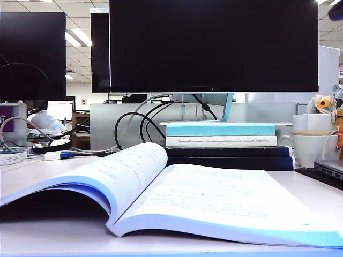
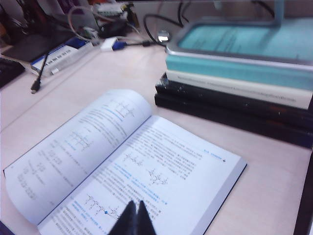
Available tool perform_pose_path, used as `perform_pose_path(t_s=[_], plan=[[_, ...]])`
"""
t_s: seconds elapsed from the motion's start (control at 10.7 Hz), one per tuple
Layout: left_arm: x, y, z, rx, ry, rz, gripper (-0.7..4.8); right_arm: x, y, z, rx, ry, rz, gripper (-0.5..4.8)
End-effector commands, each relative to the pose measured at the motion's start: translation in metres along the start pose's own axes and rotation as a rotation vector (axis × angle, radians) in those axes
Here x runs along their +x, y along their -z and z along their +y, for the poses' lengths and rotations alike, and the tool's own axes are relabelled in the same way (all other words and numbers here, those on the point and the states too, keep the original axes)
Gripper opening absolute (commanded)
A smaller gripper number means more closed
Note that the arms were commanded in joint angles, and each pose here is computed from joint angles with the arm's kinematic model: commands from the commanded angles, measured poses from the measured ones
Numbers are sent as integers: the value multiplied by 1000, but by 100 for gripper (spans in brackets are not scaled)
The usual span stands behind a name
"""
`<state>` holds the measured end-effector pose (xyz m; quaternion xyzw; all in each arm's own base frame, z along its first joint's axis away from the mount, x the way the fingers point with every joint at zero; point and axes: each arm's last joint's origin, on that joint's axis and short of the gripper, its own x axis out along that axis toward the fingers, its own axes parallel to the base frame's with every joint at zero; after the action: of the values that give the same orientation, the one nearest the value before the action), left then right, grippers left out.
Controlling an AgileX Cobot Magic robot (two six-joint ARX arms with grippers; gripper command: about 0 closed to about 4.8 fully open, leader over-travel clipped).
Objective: Close the book.
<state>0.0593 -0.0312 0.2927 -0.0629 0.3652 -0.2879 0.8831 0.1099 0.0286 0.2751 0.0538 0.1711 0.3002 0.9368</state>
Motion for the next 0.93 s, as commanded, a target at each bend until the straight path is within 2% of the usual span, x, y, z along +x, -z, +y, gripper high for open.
perform_pose_path(t_s=[0.09,0.28,0.47,0.65,0.93], plan=[[39,19,-7,-29,10,94,-6,8,-3,2,-17,-46,11,-1],[57,16,-25,-2,-28,74,-6,11,-1,5,-27,-54,26,-1],[80,16,-39,71,-111,91,-6,11,-1,6,-29,-57,26,-1],[132,18,-55,152,-180,190,-6,11,-1,6,-29,-61,29,-1],[148,25,-57,163,-117,279,-6,11,0,6,-24,-67,40,-1]])
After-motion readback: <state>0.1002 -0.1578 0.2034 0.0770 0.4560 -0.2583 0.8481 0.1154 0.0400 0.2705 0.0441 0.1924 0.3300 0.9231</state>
